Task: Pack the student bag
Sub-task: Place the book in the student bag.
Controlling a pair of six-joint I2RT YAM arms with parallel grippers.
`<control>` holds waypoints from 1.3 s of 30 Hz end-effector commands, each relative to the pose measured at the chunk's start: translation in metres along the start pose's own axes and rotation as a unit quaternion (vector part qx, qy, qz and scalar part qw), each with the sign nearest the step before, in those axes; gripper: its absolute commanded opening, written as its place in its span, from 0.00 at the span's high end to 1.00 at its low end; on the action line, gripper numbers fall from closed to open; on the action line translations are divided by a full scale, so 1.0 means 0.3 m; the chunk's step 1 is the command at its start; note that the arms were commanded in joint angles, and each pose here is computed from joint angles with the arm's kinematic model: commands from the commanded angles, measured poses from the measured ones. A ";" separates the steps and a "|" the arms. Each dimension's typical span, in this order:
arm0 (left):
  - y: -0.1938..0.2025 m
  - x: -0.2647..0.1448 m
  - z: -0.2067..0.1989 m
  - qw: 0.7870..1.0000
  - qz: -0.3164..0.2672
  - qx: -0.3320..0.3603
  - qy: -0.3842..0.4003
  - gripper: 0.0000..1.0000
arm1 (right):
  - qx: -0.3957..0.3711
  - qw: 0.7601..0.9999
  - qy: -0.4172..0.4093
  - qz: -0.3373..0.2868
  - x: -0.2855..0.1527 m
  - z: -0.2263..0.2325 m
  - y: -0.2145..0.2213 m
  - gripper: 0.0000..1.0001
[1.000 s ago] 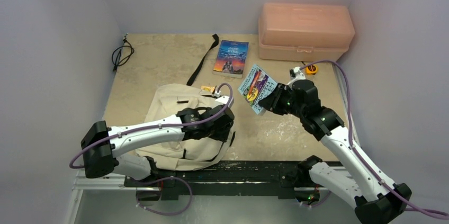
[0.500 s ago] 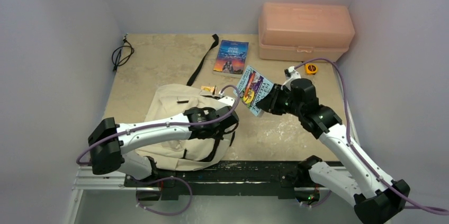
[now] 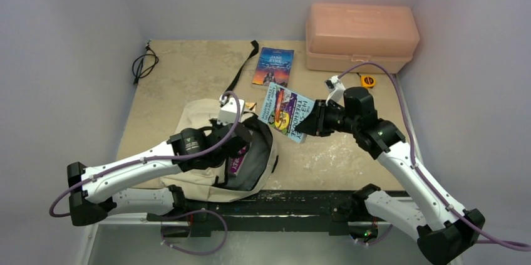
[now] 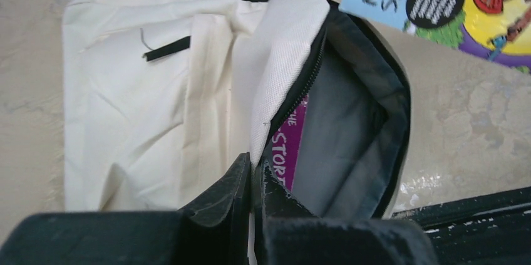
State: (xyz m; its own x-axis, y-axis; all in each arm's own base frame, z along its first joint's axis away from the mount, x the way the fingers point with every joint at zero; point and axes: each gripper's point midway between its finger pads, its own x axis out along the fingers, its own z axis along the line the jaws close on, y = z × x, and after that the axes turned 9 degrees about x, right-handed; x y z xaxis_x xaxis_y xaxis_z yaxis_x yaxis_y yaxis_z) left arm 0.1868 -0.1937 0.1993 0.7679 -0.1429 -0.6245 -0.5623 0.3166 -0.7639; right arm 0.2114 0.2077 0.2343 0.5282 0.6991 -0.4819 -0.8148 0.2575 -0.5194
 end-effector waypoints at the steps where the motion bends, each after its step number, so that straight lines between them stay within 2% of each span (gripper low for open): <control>1: -0.108 -0.071 0.132 0.995 -0.067 -0.038 -0.062 1.00 | -0.028 0.990 -0.133 0.034 -0.066 0.191 0.012 1.00; 3: -0.126 -0.092 0.155 0.994 -0.080 -0.045 -0.065 1.00 | -0.012 0.983 -0.165 0.078 -0.072 0.213 0.065 1.00; 7: -0.156 -0.123 0.179 0.992 -0.100 -0.055 -0.062 1.00 | 0.034 0.973 -0.179 0.144 -0.046 0.177 0.162 1.00; 11: -0.177 -0.138 0.178 0.991 -0.110 -0.057 -0.051 1.00 | 0.048 0.970 -0.138 0.193 -0.020 0.087 0.245 1.00; 18: -0.201 -0.147 0.128 0.993 -0.112 -0.048 -0.010 1.00 | 0.094 0.941 -0.182 0.269 -0.021 0.086 0.358 1.00; 26: -0.213 -0.151 0.014 0.991 -0.107 -0.026 0.074 1.00 | 0.149 0.925 -0.256 0.239 0.055 0.197 0.288 1.00; 33: -0.192 -0.144 -0.030 0.991 -0.091 -0.020 0.101 1.00 | 0.196 0.917 -0.260 0.230 0.117 0.211 0.253 1.00; 39: -0.212 -0.155 -0.028 0.989 -0.103 -0.028 0.105 1.00 | 0.206 0.923 -0.259 0.195 0.213 0.270 0.209 1.00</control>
State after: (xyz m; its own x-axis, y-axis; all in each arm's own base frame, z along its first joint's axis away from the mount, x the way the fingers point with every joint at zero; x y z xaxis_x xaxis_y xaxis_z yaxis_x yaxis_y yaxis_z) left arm 0.1776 -0.1992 0.2407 0.7618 -0.3136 -0.5668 -0.4818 0.3107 -0.8194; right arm 0.1582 0.2979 0.1896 0.0274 0.9720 -0.2332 -0.9940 0.0512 0.0968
